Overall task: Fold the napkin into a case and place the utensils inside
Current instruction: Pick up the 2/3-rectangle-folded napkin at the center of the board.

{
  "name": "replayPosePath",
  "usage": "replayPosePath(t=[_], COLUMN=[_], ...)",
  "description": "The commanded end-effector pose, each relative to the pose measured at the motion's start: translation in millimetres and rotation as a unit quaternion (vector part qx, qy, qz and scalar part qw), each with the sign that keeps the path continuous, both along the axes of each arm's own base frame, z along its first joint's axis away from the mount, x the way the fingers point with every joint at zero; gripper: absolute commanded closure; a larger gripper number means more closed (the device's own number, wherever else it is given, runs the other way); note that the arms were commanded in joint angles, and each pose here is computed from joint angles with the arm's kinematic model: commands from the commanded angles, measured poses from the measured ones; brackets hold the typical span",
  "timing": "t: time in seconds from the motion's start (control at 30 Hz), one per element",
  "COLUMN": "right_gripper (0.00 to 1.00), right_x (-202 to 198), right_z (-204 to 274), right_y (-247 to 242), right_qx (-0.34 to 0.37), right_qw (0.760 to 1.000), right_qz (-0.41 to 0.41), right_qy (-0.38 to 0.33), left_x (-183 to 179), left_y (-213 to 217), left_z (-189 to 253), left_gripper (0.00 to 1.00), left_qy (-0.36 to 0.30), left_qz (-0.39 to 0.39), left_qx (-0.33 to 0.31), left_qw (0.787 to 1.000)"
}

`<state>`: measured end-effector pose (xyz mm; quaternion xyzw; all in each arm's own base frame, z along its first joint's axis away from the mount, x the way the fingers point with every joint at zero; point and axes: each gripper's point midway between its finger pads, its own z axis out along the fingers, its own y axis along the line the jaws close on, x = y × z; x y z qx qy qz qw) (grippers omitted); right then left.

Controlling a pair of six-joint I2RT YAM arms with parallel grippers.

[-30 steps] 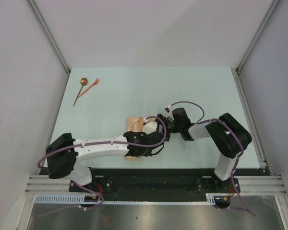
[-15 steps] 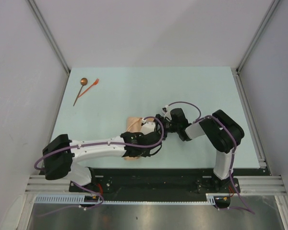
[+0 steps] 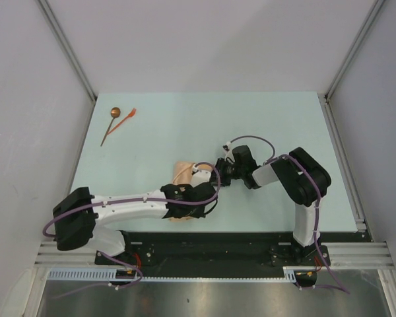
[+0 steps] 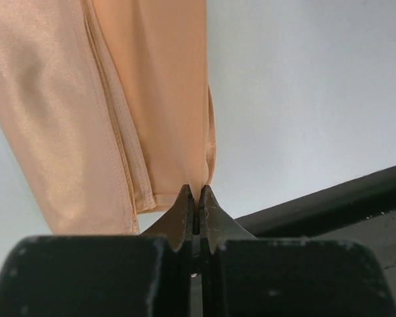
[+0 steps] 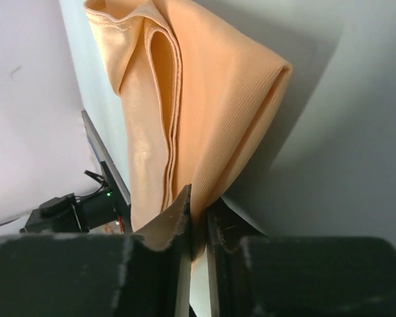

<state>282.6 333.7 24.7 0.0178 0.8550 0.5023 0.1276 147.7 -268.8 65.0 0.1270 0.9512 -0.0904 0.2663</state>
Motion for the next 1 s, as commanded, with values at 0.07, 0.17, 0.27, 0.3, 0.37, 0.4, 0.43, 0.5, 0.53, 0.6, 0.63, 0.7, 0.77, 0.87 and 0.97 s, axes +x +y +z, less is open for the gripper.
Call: replayPosePath(t=[0.07, 0.17, 0.27, 0.3, 0.37, 0.4, 0.43, 0.5, 0.53, 0.6, 0.63, 0.7, 0.77, 0.87, 0.97], right_gripper=[0.97, 1.0, 1.0, 1.0, 1.0, 1.0, 1.0, 1.0, 1.0, 1.0, 1.0, 1.0, 1.0, 1.0, 1.0], right_x=[11, 12, 13, 13, 13, 12, 13, 14, 14, 14, 14, 14, 16, 17, 16], right_z=[2, 2, 3, 5, 7, 8, 8, 11, 13, 13, 14, 15, 18, 21, 22], right_y=[2, 2, 1, 3, 2, 3, 2, 4, 5, 6, 6, 6, 6, 9, 11], right_qx=[-0.043, -0.048, -0.052, -0.053, -0.062, -0.066, -0.068, -0.068, -0.07, -0.075, -0.077, -0.083, -0.083, -0.083, -0.095], right_qw=[0.998, 0.998, 0.997, 0.997, 0.996, 0.996, 0.996, 0.996, 0.995, 0.995, 0.994, 0.994, 0.994, 0.993, 0.992], right_qz=[0.009, 0.011, 0.009, 0.01, 0.012, 0.013, 0.012, 0.014, 0.013, 0.013, 0.015, 0.015, 0.014, 0.018, 0.023], right_qy=[-0.046, -0.048, -0.051, -0.054, -0.058, -0.058, -0.061, -0.064, -0.066, -0.068, -0.071, -0.07, -0.073, -0.077, -0.078], left_x=[3, 6, 19, 23, 46, 52, 72, 92, 107, 123, 136, 151, 163, 176, 186], left_y=[-13, -14, -9, -9, 1, -5, 7, 8, 16, 10, 14, 10, 14, 21, 28], left_z=[20, 28, 46, 62, 76, 88, 89, 83, 78, 78, 61, 57, 37, 17, 3], left_gripper=[0.92, 0.63, 0.45, 0.41, 0.39, 0.4, 0.43, 0.56, 0.6, 0.71, 0.74, 0.82, 0.88, 0.92, 0.95], left_qy=[-0.008, -0.015, -0.031, -0.04, -0.054, -0.058, -0.063, -0.059, -0.063, -0.062, -0.05, -0.055, -0.043, -0.039, -0.041], left_qz=[-0.023, -0.032, -0.03, -0.03, -0.002, -0.006, 0.027, 0.046, 0.066, 0.062, 0.078, 0.079, 0.097, 0.12, 0.137], left_qx=[-0.078, -0.098, -0.126, -0.152, -0.18, -0.219, -0.229, -0.242, -0.236, -0.251, -0.237, -0.242, -0.23, -0.219, -0.211], left_qw=[0.997, 0.995, 0.991, 0.987, 0.982, 0.974, 0.971, 0.967, 0.967, 0.964, 0.967, 0.965, 0.967, 0.968, 0.967])
